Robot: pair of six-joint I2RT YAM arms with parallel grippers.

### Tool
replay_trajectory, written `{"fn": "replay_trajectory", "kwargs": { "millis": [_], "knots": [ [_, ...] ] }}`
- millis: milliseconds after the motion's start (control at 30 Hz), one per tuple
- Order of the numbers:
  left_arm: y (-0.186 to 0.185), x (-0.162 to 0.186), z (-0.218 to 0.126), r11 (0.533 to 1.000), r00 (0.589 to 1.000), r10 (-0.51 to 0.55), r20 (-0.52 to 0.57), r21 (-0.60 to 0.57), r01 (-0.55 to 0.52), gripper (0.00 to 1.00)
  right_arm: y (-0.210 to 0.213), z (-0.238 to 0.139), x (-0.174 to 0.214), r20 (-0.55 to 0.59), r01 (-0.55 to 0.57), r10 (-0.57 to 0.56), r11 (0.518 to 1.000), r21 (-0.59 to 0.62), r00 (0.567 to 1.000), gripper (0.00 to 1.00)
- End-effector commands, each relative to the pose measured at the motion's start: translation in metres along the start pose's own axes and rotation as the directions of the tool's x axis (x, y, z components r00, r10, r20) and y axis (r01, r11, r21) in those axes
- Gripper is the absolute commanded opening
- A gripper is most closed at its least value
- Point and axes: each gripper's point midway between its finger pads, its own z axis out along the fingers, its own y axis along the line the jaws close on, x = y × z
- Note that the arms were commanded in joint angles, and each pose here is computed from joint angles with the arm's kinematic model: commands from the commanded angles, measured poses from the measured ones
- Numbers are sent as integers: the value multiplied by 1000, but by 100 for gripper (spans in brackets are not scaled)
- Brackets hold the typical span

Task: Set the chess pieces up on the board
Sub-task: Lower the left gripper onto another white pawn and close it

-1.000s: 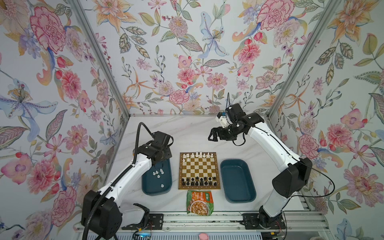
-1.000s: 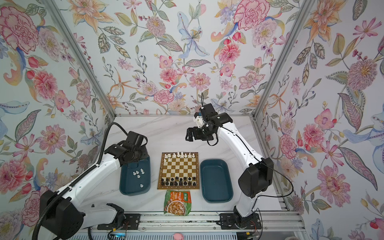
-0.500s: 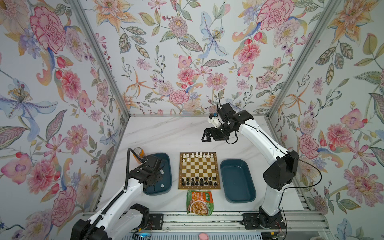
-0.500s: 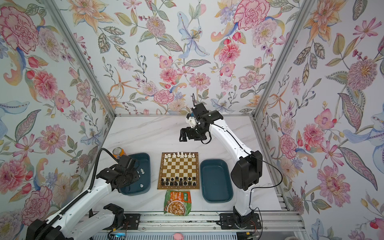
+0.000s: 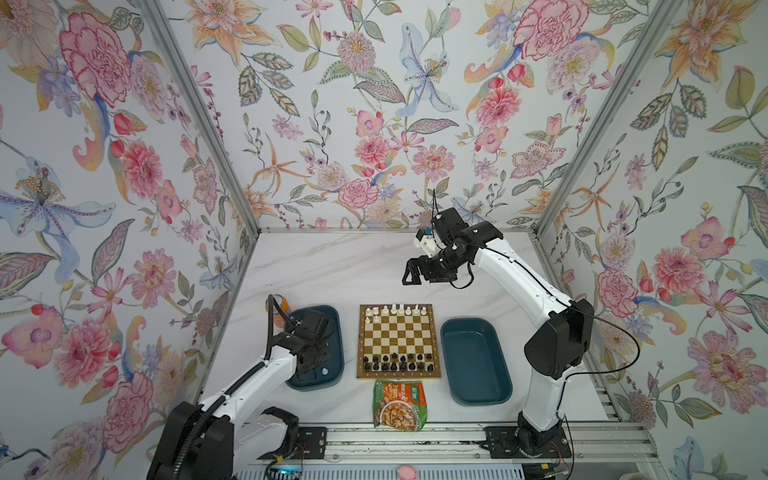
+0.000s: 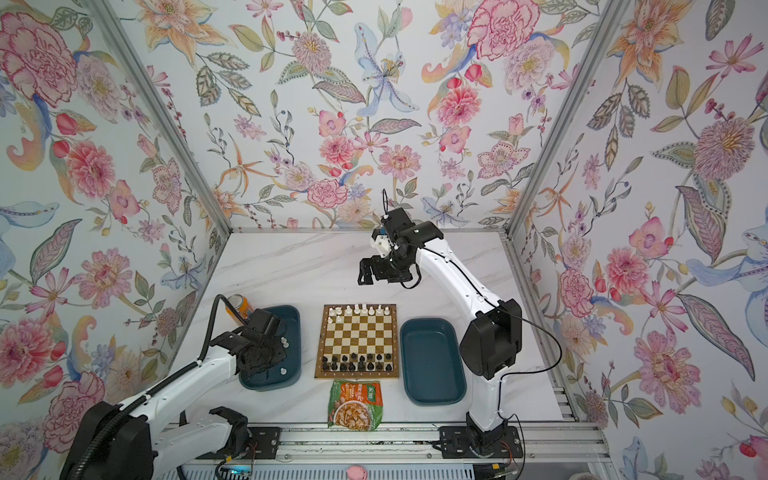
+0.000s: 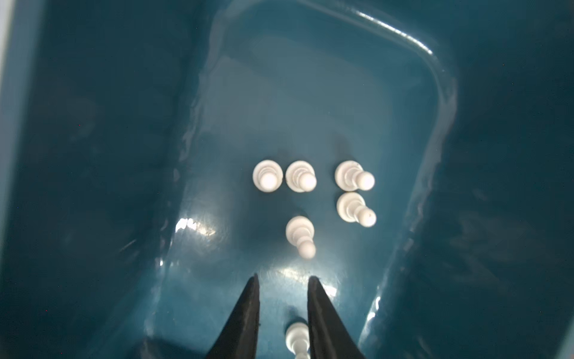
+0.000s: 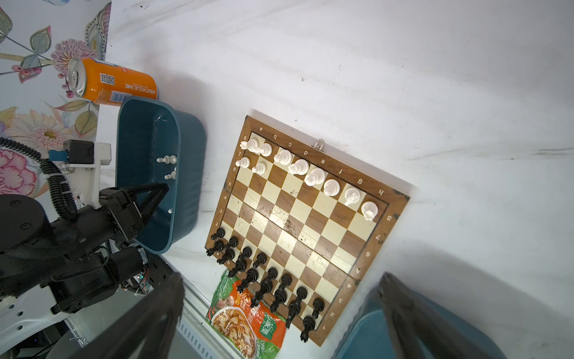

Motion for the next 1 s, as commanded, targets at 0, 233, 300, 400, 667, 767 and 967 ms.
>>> {"fn": "replay_trajectory", "kwargs": {
  "millis": [0, 233, 300, 400, 667, 767, 967],
  "knots": [
    [-7, -15, 0, 1000, 999, 18, 28, 0, -18, 29, -7, -9, 10, -10, -6, 7, 1000, 28, 1000, 99],
    [-12, -26, 2, 999, 999, 36, 36, -1, -35, 29, -13, -11, 13, -8, -20, 21, 999, 48, 1000, 99],
    [-12, -27, 3, 999, 999, 42, 34, -7, -42, 29, -13, -11, 13, -8, -22, 23, 998, 50, 1000, 99],
    [-12, -26, 5, 999, 998, 53, 20, -11, -53, 28, -12, -11, 12, -6, -23, 23, 998, 50, 1000, 99],
    [-8, -24, 9, 998, 998, 58, 11, -20, -58, 25, -12, -11, 11, -3, -26, 26, 998, 54, 1000, 99],
    [-7, -23, 11, 998, 998, 58, 9, -23, -58, 25, -13, -11, 12, -6, -29, 29, 998, 57, 1000, 99],
    [-5, -21, 15, 997, 998, 65, 1, -28, -65, 24, -13, -11, 13, -4, -28, 29, 998, 59, 1000, 99]
  ]
}}
